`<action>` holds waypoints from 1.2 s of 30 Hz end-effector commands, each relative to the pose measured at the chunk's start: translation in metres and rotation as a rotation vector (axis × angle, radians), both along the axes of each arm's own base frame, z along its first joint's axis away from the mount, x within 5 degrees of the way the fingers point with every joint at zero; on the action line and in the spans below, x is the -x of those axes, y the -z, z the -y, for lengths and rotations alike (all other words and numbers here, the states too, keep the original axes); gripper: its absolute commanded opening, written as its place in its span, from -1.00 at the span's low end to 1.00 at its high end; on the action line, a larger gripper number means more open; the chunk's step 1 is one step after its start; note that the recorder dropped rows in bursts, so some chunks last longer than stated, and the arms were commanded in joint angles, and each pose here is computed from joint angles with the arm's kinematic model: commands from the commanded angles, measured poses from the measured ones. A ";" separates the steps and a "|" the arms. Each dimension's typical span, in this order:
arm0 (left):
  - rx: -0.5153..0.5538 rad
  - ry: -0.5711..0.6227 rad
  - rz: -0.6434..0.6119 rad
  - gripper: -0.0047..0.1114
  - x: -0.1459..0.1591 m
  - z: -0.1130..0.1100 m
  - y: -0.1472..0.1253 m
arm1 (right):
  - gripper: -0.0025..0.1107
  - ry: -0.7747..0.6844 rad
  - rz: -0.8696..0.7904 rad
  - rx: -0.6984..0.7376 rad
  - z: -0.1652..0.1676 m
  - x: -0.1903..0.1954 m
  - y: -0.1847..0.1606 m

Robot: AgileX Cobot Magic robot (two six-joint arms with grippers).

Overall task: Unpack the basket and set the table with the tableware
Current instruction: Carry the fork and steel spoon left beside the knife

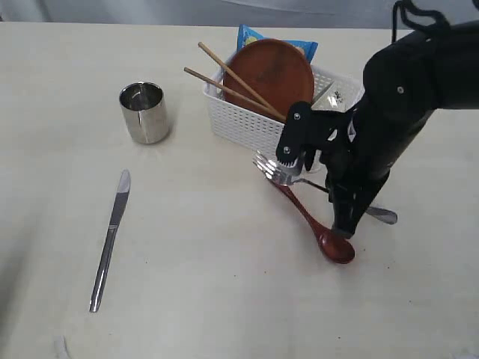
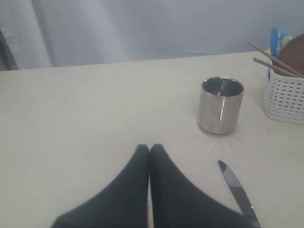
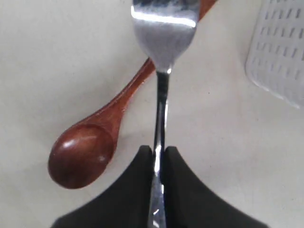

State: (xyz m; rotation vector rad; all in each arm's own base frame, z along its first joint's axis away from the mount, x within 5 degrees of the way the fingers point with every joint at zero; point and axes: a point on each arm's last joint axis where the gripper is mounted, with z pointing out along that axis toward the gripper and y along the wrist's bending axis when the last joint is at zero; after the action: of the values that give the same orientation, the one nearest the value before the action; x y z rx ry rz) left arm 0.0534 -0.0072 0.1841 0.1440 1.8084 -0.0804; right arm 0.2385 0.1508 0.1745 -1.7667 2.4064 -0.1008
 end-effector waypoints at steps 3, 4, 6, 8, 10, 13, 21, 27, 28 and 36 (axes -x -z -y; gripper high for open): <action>0.007 0.007 0.008 -0.92 0.000 0.000 0.000 | -0.96 0.221 -0.102 -0.169 -0.005 0.020 -0.025; 0.007 0.007 0.008 -0.92 0.000 0.000 0.000 | -0.96 0.263 -0.143 -0.197 -0.006 0.023 -0.027; 0.007 0.007 0.008 -0.92 0.000 0.000 0.000 | -0.96 0.356 -0.230 -0.265 -0.012 0.030 -0.031; 0.007 0.007 0.008 -0.92 0.000 0.000 0.000 | -0.96 0.435 -0.340 -0.350 -0.023 0.039 -0.034; 0.007 0.007 0.008 -0.92 0.000 0.000 0.000 | -0.96 0.475 -0.408 -0.425 -0.037 0.046 -0.036; 0.007 0.007 0.008 -0.92 0.000 0.000 0.000 | -0.96 0.546 -0.435 -0.547 -0.061 0.054 -0.041; 0.007 0.007 0.008 -0.92 0.000 0.000 0.000 | -0.96 0.748 -0.481 -0.608 -0.112 0.069 -0.009; 0.007 0.007 0.008 -0.92 0.000 0.000 0.000 | -0.96 0.831 -0.524 -0.607 -0.142 0.071 0.019; 0.007 0.007 0.008 -0.92 0.000 0.000 0.000 | -0.96 0.826 -0.527 -0.601 -0.147 0.070 0.023; 0.007 0.007 0.008 -0.92 0.000 0.000 0.000 | -0.96 0.916 -0.540 -0.612 -0.182 0.048 0.041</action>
State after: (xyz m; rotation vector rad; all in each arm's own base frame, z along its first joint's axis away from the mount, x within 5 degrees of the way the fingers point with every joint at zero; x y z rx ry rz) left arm 0.0534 -0.0072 0.1841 0.1440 1.8084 -0.0804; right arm 0.1836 0.3255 0.1409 -0.4663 2.9097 0.9996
